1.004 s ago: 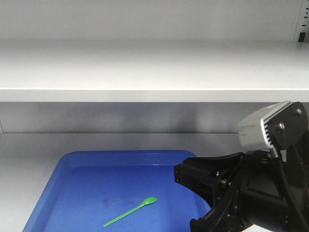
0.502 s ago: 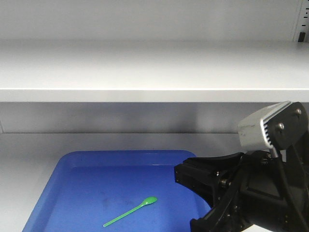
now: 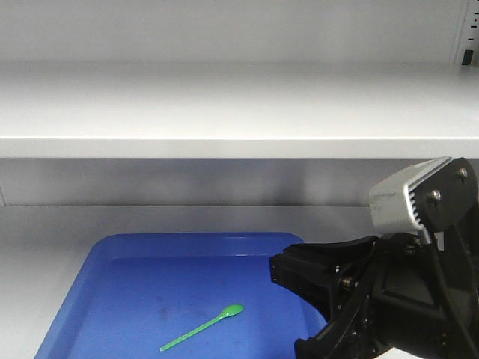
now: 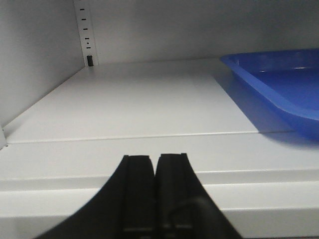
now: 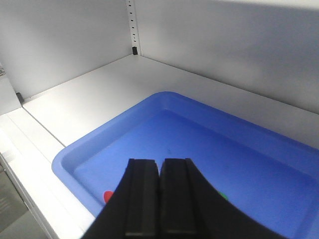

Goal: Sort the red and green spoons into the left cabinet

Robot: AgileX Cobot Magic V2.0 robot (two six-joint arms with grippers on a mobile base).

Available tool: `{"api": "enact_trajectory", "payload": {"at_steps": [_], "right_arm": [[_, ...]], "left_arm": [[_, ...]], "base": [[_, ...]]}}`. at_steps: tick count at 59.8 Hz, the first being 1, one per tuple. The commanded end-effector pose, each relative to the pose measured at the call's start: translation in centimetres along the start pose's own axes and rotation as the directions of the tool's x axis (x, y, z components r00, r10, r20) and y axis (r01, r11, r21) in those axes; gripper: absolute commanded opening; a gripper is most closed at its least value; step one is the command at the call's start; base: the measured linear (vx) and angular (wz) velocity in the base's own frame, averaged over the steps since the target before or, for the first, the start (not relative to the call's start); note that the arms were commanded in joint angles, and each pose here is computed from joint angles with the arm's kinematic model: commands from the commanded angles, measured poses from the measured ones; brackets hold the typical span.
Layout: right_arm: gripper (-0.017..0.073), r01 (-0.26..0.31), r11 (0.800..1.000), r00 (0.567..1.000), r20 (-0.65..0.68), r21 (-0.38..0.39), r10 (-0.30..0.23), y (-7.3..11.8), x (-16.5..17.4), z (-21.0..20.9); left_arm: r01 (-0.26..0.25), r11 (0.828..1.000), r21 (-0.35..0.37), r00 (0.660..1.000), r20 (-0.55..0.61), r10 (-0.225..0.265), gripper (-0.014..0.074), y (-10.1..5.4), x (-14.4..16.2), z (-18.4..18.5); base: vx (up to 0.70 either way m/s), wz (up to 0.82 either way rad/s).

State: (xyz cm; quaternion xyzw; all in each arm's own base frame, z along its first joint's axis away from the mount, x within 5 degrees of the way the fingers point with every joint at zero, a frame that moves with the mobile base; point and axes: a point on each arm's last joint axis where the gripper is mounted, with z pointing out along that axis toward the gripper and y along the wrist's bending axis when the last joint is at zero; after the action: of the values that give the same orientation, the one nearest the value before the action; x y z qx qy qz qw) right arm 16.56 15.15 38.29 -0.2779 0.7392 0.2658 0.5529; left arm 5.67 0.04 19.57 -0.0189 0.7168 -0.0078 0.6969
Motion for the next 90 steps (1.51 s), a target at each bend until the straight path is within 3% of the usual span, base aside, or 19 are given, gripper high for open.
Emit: {"api": "enact_trajectory", "payload": {"at_steps": [1,18,31,39,42,49,53,72,84,90], "right_arm": [[-0.0001,-0.003,1.000,0.993,0.115,0.021,0.000,-0.1,-1.9,-0.8],[-0.0001,0.008,1.000,0.993,0.117,0.023,-0.010,-0.1,-1.9,-0.8],[-0.0001,0.143,0.985,0.976,0.151,0.098,-0.157,-0.8,-1.9,1.2],[-0.0001,0.192,0.965,0.949,0.218,0.176,-0.228,-1.7,-2.2,3.0],[-0.0001,0.170,0.963,0.949,0.230,0.208,-0.217,-2.6,-2.1,3.5],[-0.0001,0.071,0.962,0.974,0.190,0.263,-0.124,-5.1,-1.4,4.2],[-0.0001,0.051,0.955,0.984,0.151,0.291,-0.099,-6.3,-1.0,4.0],[-0.0001,0.047,0.918,0.993,0.084,0.393,-0.087,-9.2,-0.5,2.1],[-0.0001,0.028,0.904,0.989,0.119,0.426,-0.086,-9.2,1.6,0.7],[-0.0001,-0.011,0.898,0.982,0.172,0.441,-0.072,-8.9,3.2,-0.3]], "left_arm": [[0.017,1.000,-0.004,0.996,0.082,-0.017,-0.0001,0.1,-0.3,-0.1],[0.017,1.000,-0.004,0.996,0.082,-0.017,-0.0001,0.1,-0.3,-0.1],[0.017,1.000,-0.004,0.996,0.082,-0.017,-0.0001,0.1,-0.3,-0.1],[0.017,1.000,-0.004,0.996,0.082,-0.017,-0.0001,0.1,-0.3,-0.1],[0.017,1.000,-0.004,0.996,0.082,-0.017,-0.0001,0.1,-0.3,-0.1],[0.017,1.000,-0.004,0.996,0.082,-0.017,-0.0001,0.1,-0.3,-0.1],[0.017,1.000,-0.004,0.996,0.082,-0.017,-0.0001,0.1,-0.3,-0.1],[0.017,1.000,-0.004,0.996,0.082,-0.017,-0.0001,0.1,-0.3,-0.1],[0.017,1.000,-0.004,0.996,0.082,-0.017,-0.0001,0.1,-0.3,-0.1],[0.017,1.000,-0.004,0.996,0.082,-0.017,-0.0001,0.1,-0.3,-0.1]], "base": [[0.00,0.00],[0.00,0.00],[0.00,0.00],[0.00,0.00],[0.00,0.00],[0.00,0.00],[0.00,0.00],[0.00,0.00],[0.00,0.00],[0.00,0.00]]}}
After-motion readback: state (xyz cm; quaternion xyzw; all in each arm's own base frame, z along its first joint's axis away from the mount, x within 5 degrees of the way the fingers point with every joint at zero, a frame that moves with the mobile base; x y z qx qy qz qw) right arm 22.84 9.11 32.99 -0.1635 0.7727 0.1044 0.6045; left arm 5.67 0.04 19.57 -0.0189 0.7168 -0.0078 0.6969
